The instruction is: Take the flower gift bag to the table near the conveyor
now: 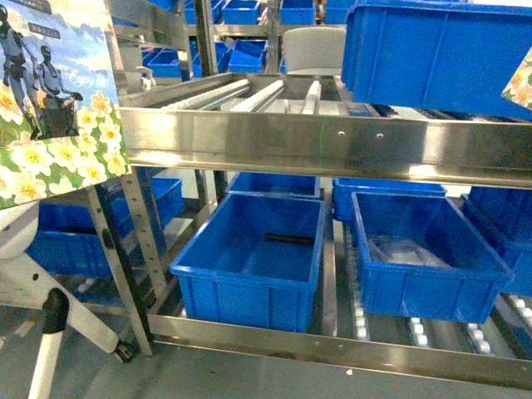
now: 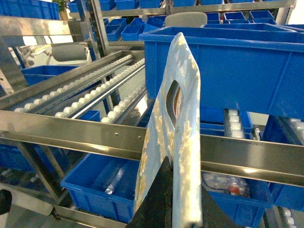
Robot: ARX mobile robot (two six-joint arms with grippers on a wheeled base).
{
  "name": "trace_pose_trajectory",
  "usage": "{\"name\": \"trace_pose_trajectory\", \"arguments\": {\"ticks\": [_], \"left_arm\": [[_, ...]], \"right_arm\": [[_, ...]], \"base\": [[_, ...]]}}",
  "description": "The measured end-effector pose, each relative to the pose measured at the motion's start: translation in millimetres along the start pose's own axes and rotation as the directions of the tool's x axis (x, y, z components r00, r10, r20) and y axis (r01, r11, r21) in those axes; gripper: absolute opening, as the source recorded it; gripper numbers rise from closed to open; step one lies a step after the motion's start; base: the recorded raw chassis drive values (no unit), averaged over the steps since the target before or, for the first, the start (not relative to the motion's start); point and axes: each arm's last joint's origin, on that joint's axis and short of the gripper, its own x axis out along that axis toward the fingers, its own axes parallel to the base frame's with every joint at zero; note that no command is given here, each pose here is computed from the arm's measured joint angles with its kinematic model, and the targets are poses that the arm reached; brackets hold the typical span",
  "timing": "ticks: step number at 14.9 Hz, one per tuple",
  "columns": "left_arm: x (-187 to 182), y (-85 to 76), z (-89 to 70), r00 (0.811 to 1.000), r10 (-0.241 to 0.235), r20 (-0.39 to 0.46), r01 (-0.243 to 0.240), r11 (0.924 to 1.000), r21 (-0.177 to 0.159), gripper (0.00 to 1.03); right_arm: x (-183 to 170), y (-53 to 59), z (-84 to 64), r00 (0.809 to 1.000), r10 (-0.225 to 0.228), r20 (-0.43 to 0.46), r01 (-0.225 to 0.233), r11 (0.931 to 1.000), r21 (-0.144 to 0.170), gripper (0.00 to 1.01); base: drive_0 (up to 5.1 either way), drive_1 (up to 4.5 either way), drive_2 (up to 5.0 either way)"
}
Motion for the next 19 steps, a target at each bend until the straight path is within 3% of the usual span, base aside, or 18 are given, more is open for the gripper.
{"name": "trace_pose_trajectory", "arguments": {"ticks": [19], "left_arm": [[0.0,0.0,0.0,1.0,0.0,0.0,0.0,1.0,0.0,0.02]], "right_arm": [[0.0,-0.1,-0.2,1.0,-0.003,-0.001,0.003,1.0,0.001,0.02]], "base": [[-5.0,2.41,2.4]]}}
